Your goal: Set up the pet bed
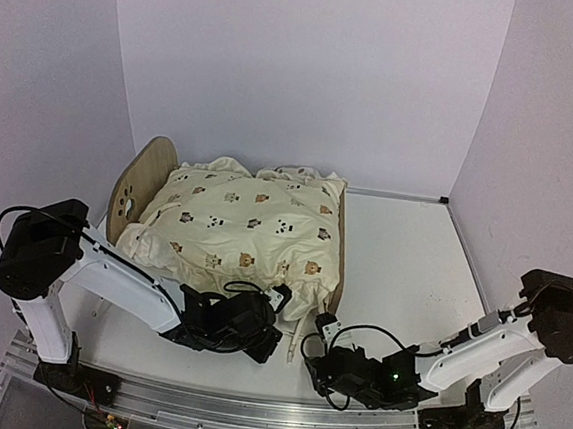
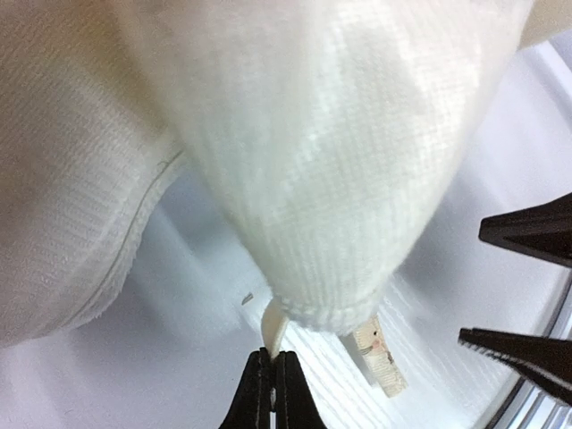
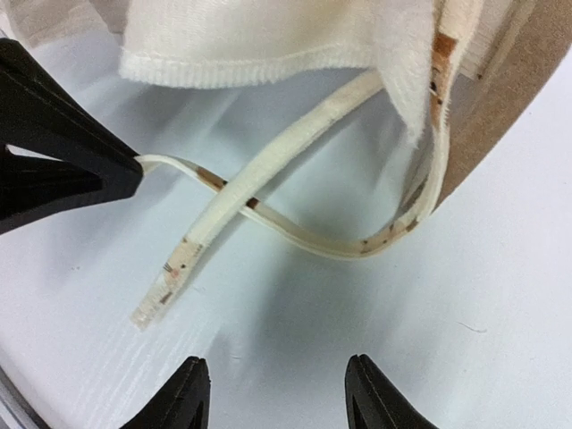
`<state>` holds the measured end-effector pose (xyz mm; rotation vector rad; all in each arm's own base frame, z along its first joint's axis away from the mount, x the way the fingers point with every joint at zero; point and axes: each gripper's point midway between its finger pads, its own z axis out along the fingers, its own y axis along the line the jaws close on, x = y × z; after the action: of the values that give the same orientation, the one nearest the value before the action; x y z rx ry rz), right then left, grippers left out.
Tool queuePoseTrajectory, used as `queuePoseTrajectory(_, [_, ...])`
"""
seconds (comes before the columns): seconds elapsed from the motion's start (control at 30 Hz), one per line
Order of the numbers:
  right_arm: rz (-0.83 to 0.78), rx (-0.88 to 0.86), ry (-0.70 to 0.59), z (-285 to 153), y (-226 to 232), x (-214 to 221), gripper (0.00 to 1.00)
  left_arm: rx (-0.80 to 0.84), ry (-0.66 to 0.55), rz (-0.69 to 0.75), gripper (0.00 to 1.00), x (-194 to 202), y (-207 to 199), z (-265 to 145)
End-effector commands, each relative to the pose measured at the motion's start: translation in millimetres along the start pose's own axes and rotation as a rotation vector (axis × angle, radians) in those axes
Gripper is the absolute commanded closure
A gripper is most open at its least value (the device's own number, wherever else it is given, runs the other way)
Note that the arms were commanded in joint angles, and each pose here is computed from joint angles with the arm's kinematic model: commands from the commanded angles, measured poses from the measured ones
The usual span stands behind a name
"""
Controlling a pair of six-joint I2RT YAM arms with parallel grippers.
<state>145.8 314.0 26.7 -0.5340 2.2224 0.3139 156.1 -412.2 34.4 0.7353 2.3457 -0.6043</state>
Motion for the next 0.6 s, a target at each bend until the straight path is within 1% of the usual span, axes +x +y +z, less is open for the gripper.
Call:
queuePoseTrajectory(0.0, [0.085, -0.115, -0.038, -1, 35, -23, 0.47, 0.095, -0.058, -0.071, 1.00, -20, -20, -10])
queuePoseTrajectory(0.27, [0.073, -0.141, -0.012, 13, 55, -19, 0.47, 0.108, -0.044, -0.070, 1.00, -16, -23, -4])
queuePoseTrajectory(0.37, [0.069, -0.114, -0.013, 20, 52, -14, 0.49, 0.113, -0.046, -0.071, 1.00, -16, -23, -5])
queuePoseTrajectory(0.5, [0.058, -0.072, -0.017, 26, 45, -8, 0.54, 0.119, -0.048, -0.071, 1.00, -16, -23, -8])
queuePoseTrajectory(0.57, [0.053, -0.062, -0.010, 30, 44, -3, 0.60, 0.121, -0.051, -0.071, 1.00, -17, -23, -9])
